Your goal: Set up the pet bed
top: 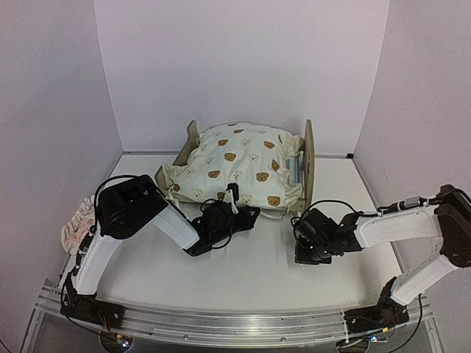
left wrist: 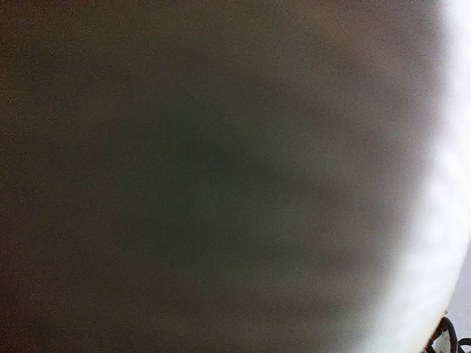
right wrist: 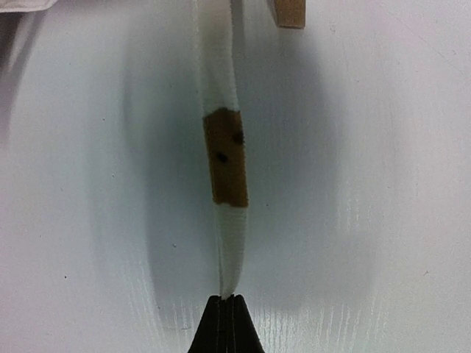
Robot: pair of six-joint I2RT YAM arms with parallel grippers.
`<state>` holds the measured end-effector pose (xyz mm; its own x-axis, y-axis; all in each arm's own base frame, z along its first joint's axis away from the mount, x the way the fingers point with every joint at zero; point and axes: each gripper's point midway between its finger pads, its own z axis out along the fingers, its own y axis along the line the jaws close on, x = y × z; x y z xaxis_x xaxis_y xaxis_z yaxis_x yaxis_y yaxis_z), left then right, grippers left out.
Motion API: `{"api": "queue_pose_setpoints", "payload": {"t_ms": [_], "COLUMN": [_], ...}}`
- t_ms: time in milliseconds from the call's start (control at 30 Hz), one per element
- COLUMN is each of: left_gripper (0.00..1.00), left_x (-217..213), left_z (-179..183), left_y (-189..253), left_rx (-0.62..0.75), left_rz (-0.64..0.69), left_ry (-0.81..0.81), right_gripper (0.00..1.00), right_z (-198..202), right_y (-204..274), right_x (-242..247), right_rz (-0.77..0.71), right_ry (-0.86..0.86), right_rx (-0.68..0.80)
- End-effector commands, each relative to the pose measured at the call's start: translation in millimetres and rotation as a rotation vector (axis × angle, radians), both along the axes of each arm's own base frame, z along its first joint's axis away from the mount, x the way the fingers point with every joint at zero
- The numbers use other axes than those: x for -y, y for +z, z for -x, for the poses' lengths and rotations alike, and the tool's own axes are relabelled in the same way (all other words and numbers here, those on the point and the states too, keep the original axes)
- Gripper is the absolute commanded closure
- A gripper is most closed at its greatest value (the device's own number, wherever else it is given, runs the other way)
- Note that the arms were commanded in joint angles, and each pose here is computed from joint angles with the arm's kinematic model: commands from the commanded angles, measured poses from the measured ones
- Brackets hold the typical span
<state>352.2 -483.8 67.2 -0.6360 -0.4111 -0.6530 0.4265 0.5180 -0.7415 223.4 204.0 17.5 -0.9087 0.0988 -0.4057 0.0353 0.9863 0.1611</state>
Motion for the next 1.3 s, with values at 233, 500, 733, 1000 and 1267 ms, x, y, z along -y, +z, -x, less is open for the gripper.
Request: {"api": "queue_pose_setpoints", "payload": {"t_ms": [233,500,733,1000,1267], "left_gripper": [1.00,0.94,0.79,0.40,0.34], "left_x": [9,11,1,-18,-9], "left_z": [53,105,151,140,80], "left_y": [20,20,4,12,18], "left_rx": [-0.118,-0.185,-0.282,-0.050,0.044], "left_rz": [0.094,0.065,0.028,-0.311,-0.337], "left_ry": [-0.045,-0.103,-0.180,-0.075,-0.016], "right_gripper": [1.00,1.00,1.00,1.00,1.00], "right_z": [-10,-12,-12,-10,-11], "right_y": [21,25,30,33,35], "right_x": [1,8,12,13,11], "right_rz": [0.011,0.056,0.067,0.059,0.052], "right_ry": [0.018,0.027,0.037,0.044,0.049], "right_rx": [0.083,0.104,0.124,0.129,0.131]}}
